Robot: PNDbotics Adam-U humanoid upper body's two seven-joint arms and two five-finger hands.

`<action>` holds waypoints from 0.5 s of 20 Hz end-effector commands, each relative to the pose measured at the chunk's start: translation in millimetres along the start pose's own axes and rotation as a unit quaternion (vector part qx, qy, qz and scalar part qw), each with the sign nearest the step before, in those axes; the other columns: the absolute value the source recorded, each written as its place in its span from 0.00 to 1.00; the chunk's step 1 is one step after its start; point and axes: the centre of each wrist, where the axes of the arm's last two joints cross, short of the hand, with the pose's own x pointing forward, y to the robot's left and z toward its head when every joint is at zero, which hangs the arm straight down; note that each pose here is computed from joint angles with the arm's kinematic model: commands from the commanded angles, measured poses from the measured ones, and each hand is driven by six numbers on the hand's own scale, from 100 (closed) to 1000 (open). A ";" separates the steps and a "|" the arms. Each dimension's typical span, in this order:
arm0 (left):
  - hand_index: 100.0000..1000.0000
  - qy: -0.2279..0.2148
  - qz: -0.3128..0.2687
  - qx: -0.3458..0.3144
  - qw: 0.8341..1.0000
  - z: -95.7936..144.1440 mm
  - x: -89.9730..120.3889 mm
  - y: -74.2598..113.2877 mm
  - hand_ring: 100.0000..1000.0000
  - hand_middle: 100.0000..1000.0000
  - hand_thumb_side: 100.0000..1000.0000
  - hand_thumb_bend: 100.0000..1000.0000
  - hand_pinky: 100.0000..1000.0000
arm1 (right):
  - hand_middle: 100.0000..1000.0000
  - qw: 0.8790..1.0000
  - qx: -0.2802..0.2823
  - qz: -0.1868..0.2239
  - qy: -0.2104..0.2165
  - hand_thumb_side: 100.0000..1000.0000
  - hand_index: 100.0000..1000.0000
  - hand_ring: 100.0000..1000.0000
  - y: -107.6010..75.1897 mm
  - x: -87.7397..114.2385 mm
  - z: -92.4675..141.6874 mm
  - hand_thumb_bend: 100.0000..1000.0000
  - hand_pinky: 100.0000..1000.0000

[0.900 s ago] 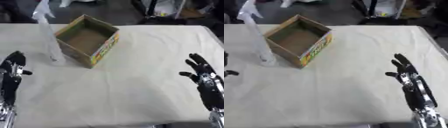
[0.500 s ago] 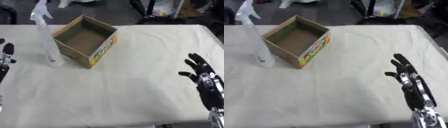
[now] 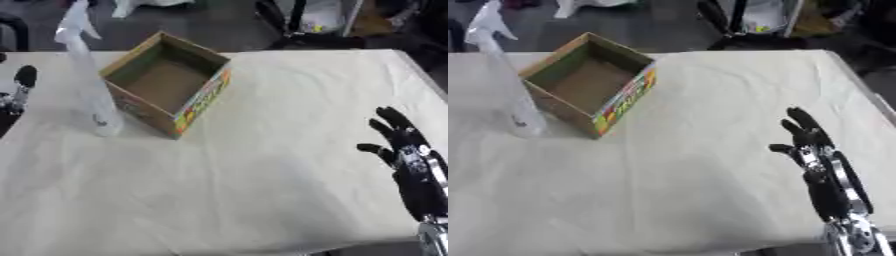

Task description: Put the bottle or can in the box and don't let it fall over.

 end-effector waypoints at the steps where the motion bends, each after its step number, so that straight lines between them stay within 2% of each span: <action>1: 0.85 -0.022 -0.011 -0.009 1.000 -15.8 9.0 4.0 1.00 0.96 0.57 0.68 0.50 | 1.00 1.000 0.011 0.001 -0.005 0.76 1.00 1.00 -2.1 3.5 -0.6 0.00 0.71; 10: 0.84 -0.033 -0.004 -0.007 0.999 -70.8 20.8 -10.0 1.00 0.94 0.56 0.60 0.49 | 1.00 1.000 0.021 -0.005 -0.005 0.76 1.00 1.00 0.0 3.2 -1.3 0.00 0.72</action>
